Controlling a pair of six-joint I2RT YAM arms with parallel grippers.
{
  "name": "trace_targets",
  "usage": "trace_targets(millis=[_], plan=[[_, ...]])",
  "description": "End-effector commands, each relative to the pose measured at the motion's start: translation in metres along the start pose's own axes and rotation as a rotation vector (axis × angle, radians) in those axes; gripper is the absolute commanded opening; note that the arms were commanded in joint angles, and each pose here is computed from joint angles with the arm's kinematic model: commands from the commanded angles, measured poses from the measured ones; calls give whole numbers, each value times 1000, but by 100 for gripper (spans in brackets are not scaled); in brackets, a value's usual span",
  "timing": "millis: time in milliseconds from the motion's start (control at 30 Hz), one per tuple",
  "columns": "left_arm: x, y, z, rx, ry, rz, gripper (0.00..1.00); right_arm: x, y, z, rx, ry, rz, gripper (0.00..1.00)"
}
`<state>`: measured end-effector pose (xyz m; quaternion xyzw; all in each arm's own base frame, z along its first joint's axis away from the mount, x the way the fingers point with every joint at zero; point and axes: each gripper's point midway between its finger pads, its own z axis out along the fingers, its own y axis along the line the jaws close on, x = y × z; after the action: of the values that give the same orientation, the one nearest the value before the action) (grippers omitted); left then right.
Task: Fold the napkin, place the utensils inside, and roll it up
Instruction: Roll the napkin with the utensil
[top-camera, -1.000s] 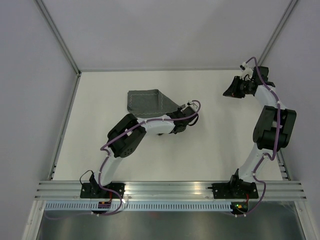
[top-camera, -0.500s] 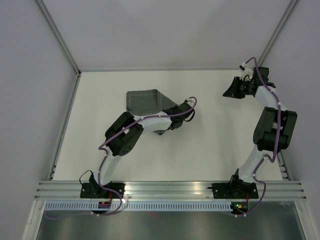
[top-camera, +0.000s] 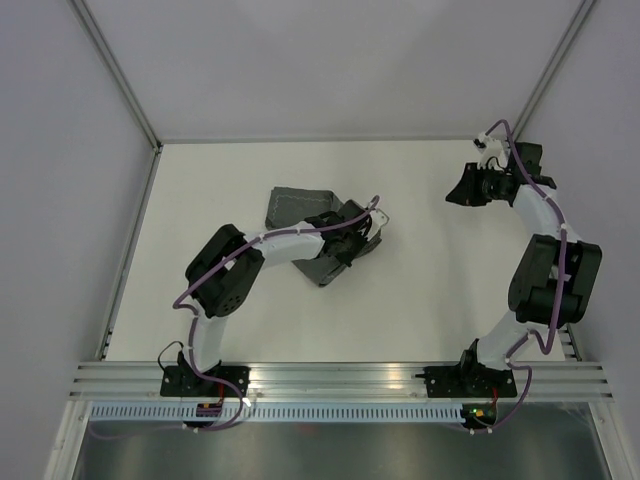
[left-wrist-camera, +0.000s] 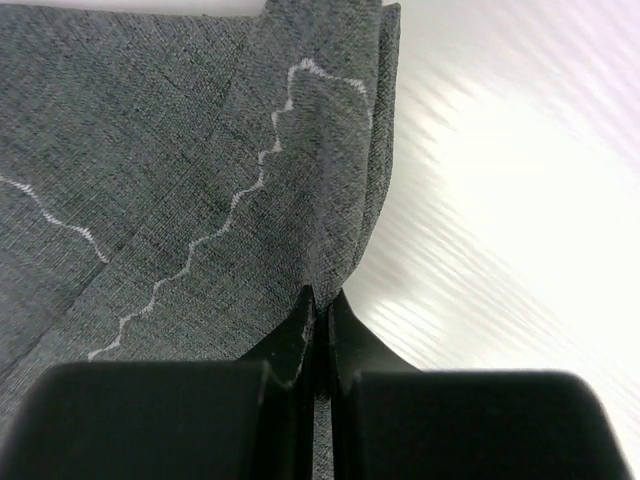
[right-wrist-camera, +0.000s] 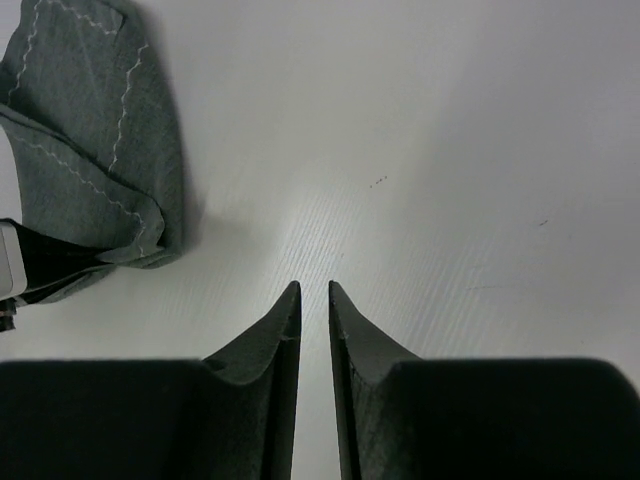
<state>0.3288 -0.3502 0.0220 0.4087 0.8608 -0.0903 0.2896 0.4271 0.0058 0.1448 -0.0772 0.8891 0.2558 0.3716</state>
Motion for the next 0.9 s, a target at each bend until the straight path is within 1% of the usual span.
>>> trace_targets(millis=[0, 33, 100, 133, 167, 200, 233, 267, 300, 333, 367, 400, 433, 500, 533, 633, 700, 767, 833, 867], plan=[[44, -53, -12, 283, 125, 20, 2, -5, 30, -16, -87, -50, -197, 23], [43, -56, -17, 302, 120, 16, 2, -6, 41, -22, -103, -65, -244, 23], [51, -67, -23, 370, 133, 1, 2, 9, 51, -22, -127, -53, -334, 24], [56, -71, -25, 394, 138, 2, 2, 8, 67, -27, -139, -74, -398, 24], [58, -76, -28, 425, 145, -7, 2, 25, 71, -25, -154, -56, -442, 24], [61, -79, -30, 442, 150, -9, 2, 31, 78, -26, -165, -59, -484, 25], [66, -82, -32, 460, 161, -13, 2, 31, 96, -31, -184, -86, -564, 25], [68, -85, -36, 488, 165, -17, 2, 51, 101, -29, -200, -68, -585, 27], [71, -87, -37, 501, 172, -19, 2, 57, 109, -30, -216, -77, -651, 28], [75, -92, -40, 530, 179, -26, 2, 54, 127, -37, -229, -126, -732, 32], [77, -91, -42, 539, 181, -33, 2, 71, 130, -35, -244, -115, -747, 35], [79, -92, -44, 549, 184, -37, 2, 76, 135, -37, -254, -128, -801, 37], [83, -95, -46, 568, 191, -45, 2, 87, 150, -39, -284, -137, -850, 42], [84, -95, -48, 586, 191, -52, 2, 96, 160, -40, -301, -138, -906, 45], [86, -96, -48, 592, 196, -56, 2, 103, 172, -42, -332, -136, -960, 46], [90, -97, -49, 614, 206, -67, 2, 131, 186, -40, -383, -93, -1030, 55], [92, -97, -49, 620, 214, -70, 2, 144, 200, -40, -420, -88, -1086, 57], [94, -98, -49, 628, 221, -76, 2, 160, 199, -34, -404, -61, -1126, 62], [97, -99, -48, 629, 230, -78, 2, 170, 208, -28, -409, -51, -1183, 63], [97, -99, -48, 632, 229, -77, 2, 179, 205, -23, -406, -28, -1189, 63]])
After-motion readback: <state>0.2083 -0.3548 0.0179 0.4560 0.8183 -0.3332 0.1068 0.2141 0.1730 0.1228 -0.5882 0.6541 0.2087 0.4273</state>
